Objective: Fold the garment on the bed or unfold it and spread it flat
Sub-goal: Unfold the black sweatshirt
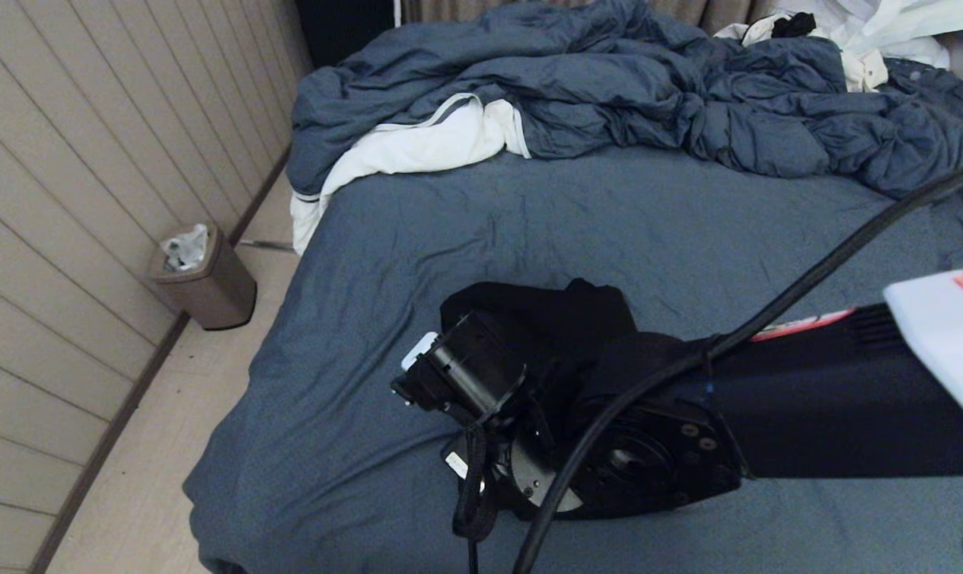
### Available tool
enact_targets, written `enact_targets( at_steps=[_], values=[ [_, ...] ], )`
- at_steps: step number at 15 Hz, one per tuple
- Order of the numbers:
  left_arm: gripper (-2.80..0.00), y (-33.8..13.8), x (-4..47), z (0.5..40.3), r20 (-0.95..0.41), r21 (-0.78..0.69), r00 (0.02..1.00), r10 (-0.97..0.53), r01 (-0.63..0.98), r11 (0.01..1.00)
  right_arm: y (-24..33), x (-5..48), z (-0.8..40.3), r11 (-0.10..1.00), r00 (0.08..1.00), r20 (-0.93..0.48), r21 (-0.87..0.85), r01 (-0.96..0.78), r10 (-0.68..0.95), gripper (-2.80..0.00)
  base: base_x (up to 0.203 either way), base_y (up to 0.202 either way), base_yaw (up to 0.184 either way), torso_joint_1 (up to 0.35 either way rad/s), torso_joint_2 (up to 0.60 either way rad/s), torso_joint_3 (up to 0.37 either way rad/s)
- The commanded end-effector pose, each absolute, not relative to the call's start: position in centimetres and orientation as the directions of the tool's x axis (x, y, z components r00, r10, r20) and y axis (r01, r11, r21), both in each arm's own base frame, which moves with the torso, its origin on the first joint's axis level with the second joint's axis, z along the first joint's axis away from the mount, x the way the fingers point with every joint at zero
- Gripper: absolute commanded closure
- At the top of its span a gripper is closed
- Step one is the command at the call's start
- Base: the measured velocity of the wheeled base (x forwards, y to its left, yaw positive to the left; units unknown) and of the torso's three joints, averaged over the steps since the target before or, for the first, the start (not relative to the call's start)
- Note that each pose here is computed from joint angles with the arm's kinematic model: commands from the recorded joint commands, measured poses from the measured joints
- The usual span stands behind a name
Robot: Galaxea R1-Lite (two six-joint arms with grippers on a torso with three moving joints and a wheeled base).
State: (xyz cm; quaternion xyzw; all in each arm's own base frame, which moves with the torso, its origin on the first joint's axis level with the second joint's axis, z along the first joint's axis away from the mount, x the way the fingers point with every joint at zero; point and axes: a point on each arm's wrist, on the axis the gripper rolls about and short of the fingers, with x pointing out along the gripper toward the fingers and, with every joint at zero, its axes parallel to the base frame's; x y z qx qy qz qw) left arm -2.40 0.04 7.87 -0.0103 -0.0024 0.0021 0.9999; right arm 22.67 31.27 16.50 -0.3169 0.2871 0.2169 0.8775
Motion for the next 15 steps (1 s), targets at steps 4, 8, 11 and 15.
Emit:
enact_targets(
  at_steps=[4,8,11,15],
  values=[
    [0.00,0.0,-2.4,7.9,0.003,-0.020,1.000,0.005,-0.005,1.000,33.2,24.2,12.8,0.714,0.784,-0.610,-0.498,-0.493,0.116,-2.80,0.000,0.000,0.000,0.000,0.00,0.000],
    [0.00,0.0,-2.4,7.9,0.003,-0.022,1.000,0.005,-0.005,1.000,34.8,25.5,10.4,0.741,0.835,-0.547,-0.533,-0.408,0.067,-2.80,0.000,0.000,0.000,0.000,0.00,0.000],
    [0.00,0.0,-2.4,7.9,0.003,-0.022,1.000,0.005,-0.005,1.000,34.9,26.0,9.7,0.742,0.845,-0.534,-0.555,-0.376,0.028,-2.80,0.000,0.000,0.000,0.000,0.00,0.000],
    [0.00,0.0,-2.4,7.9,0.003,-0.022,1.000,0.005,-0.005,1.000,34.8,27.0,8.8,0.751,0.853,-0.523,-0.567,-0.339,-0.010,-2.80,0.000,0.000,0.000,0.000,0.00,0.000]
  ],
)
